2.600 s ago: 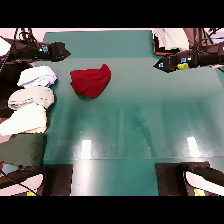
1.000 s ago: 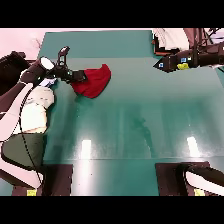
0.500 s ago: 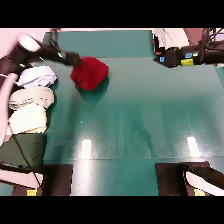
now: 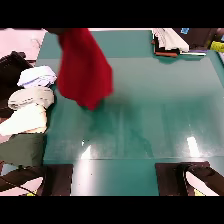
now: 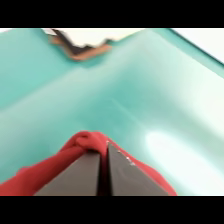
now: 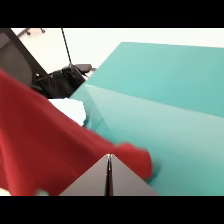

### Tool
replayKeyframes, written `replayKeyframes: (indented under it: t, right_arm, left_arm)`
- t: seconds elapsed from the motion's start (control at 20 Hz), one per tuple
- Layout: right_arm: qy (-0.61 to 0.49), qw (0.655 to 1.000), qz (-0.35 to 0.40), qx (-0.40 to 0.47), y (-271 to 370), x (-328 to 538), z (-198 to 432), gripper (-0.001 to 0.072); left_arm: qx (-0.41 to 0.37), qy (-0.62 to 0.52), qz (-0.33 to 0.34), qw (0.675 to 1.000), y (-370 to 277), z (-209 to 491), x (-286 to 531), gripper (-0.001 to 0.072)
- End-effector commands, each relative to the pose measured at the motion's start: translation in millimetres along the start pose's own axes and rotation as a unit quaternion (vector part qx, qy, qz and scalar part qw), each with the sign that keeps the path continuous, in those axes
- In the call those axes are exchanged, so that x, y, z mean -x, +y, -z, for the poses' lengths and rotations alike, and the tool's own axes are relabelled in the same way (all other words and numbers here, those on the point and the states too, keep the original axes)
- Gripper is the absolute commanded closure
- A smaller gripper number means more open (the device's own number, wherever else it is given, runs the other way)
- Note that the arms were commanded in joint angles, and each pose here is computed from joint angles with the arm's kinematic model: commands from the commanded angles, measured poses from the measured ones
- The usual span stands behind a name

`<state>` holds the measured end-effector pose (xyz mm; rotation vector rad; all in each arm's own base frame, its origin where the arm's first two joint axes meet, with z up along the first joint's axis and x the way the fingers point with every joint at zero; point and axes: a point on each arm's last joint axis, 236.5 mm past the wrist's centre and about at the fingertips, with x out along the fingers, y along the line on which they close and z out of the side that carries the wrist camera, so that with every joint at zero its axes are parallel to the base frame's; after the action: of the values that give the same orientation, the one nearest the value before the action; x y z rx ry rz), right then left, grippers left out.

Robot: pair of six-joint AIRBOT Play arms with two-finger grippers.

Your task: Fold the shirts.

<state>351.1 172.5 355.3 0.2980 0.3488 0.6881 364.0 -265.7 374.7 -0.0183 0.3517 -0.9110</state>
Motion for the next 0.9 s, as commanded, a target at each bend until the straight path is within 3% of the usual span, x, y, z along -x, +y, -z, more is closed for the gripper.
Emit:
replayKeyframes:
  t: [0.0, 0.05, 0.1, 0.15, 0.35, 0.45, 0.6, 0.85]
  right_arm:
    - [-0.005, 1.000, -0.003, 0.002, 5, 4, -3, 0.0693]
    - [-0.006, 1.000, -0.003, 0.003, 5, 5, -3, 0.0693]
    - [-0.007, 1.000, -0.003, 0.003, 5, 5, -4, 0.0693]
    - [-0.007, 1.000, -0.003, 0.003, 5, 5, -4, 0.0693]
    - [-0.005, 1.000, -0.004, 0.003, 5, 5, -3, 0.0693]
    - [-0.005, 1.000, -0.004, 0.003, 5, 5, -3, 0.0693]
    - [-0.005, 1.000, -0.004, 0.003, 5, 5, -3, 0.0693]
    - [0.000, 1.000, -0.005, 0.002, 6, 5, 0, 0.0693]
  left_arm:
    - [-0.008, 0.034, 0.076, 0.997, -61, 28, -52, 0.0683]
    - [-0.011, 0.046, 0.090, 0.995, -71, 40, -72, 0.0613]
    - [-0.012, 0.052, 0.095, 0.994, -72, 48, -87, 0.0285]
    - [-0.003, 0.052, 0.083, 0.995, -62, 50, -97, 0.0112]
    - [0.049, 0.058, -0.077, 0.994, 66, 57, -79, 0.0113]
    - [0.121, 0.081, -0.132, 0.981, 131, 87, -66, 0.0113]
    - [0.213, 0.167, -0.163, 0.949, 190, 183, -78, 0.0113]
    - [0.332, 0.284, -0.131, 0.890, 201, 333, -130, 0.0113]
